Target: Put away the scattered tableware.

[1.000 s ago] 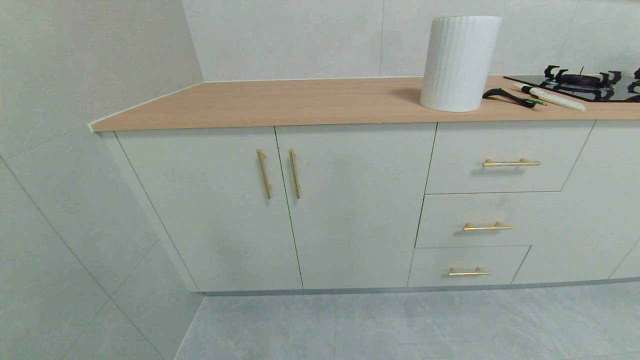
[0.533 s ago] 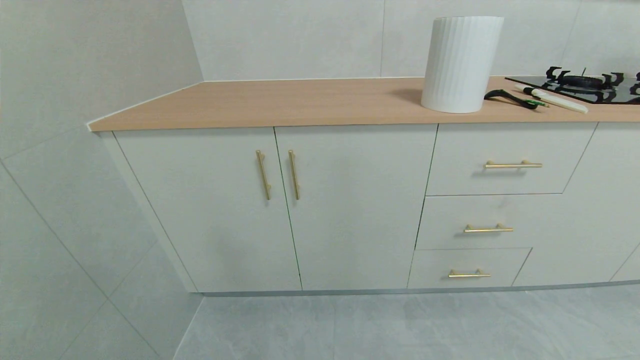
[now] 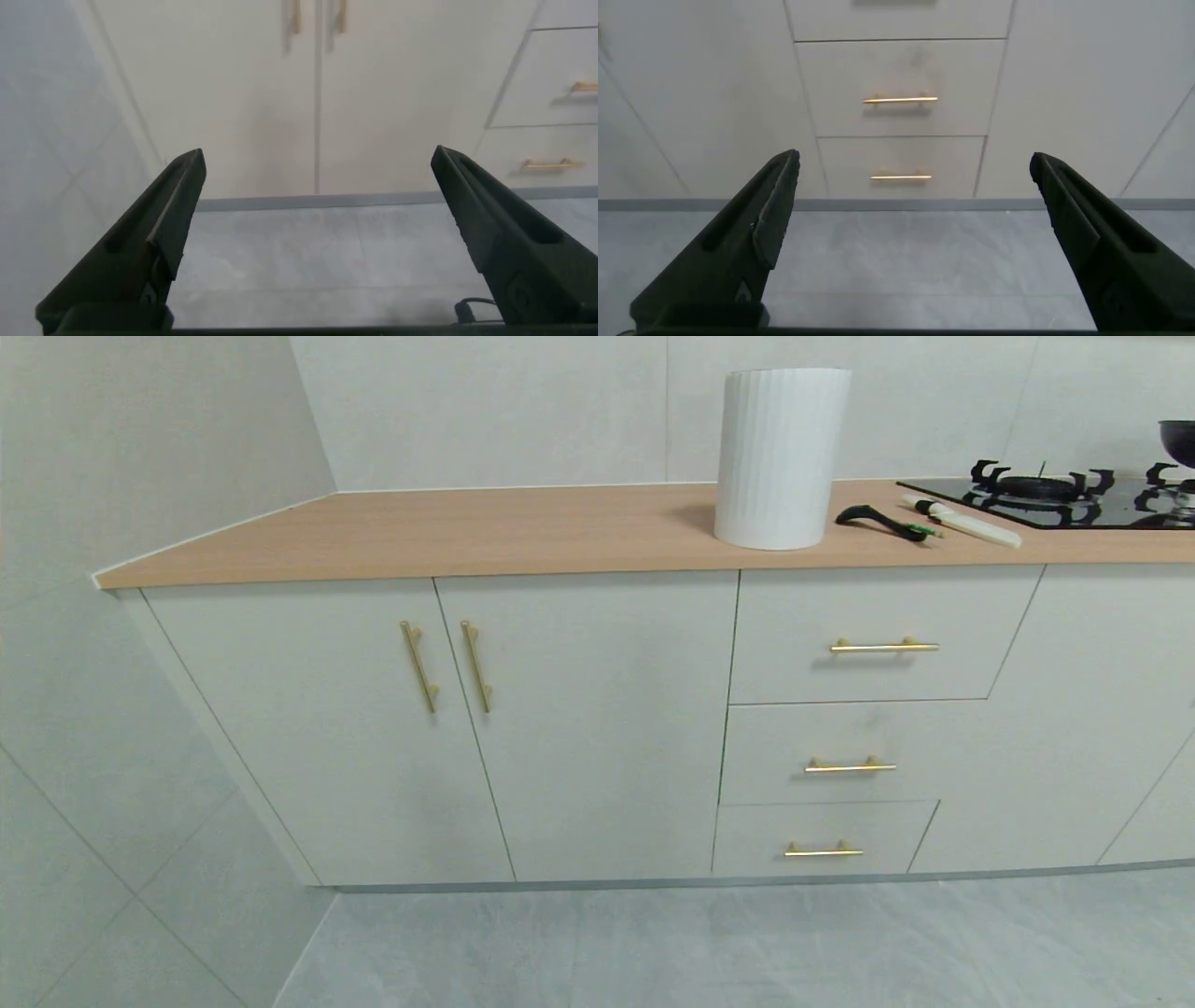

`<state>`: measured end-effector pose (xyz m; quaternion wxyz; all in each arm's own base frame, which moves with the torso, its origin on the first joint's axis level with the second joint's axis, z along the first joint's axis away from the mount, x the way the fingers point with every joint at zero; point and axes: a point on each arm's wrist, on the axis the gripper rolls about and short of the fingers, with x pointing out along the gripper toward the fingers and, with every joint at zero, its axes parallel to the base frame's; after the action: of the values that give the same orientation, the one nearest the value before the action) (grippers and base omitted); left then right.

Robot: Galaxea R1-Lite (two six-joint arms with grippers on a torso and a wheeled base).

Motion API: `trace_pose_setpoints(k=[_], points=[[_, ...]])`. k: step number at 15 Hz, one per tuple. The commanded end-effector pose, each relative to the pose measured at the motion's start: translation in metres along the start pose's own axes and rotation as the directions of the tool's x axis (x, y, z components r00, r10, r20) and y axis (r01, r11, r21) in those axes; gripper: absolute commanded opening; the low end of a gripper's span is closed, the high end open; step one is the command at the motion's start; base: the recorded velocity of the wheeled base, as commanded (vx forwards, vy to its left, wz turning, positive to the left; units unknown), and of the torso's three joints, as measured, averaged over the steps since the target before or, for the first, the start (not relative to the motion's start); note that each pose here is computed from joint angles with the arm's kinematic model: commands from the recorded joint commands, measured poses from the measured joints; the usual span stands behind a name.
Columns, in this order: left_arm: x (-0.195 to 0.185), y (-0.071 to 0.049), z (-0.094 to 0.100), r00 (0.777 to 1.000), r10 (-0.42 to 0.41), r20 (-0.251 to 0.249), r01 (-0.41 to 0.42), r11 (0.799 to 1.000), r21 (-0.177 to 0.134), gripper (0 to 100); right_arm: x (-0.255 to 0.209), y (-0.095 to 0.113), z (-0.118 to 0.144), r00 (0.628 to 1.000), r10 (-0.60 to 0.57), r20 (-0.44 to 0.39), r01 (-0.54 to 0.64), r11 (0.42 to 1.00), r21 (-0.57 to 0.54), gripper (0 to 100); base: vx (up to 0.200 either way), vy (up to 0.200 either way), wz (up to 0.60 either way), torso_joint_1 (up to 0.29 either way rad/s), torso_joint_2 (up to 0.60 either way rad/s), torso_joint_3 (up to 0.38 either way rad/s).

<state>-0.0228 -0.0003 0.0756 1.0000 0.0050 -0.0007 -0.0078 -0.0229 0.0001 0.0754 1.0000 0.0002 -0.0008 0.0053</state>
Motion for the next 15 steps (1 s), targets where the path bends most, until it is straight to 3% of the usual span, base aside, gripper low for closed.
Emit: trace_pose_setpoints(k=[1,10,15], points=[[0.0000,0.0000,0.0001,1.000,0.000,0.000,0.000,1.000,0.001,100,0.0001,0.0000,0.0000,1.000,0.000,-0.002,0.000,1.000,0.000,100,0.000,0.000,0.00,0.000,0.00,0.000],[0.0000,0.0000,-0.0001,1.000,0.000,-0.001,0.000,1.000,-0.001,100,0.0001,0.0000,0.0000,1.000,0.000,-0.002,0.000,1.000,0.000,100,0.000,0.000,0.00,0.000,0.00,0.000],[0.0000,0.0000,0.0001,1.000,0.000,0.000,0.000,1.000,-0.001,100,0.0001,0.0000,0.0000,1.000,0.002,-0.002,-0.002,1.000,0.001,100,0.200,0.000,0.00,0.000,0.00,0.005]])
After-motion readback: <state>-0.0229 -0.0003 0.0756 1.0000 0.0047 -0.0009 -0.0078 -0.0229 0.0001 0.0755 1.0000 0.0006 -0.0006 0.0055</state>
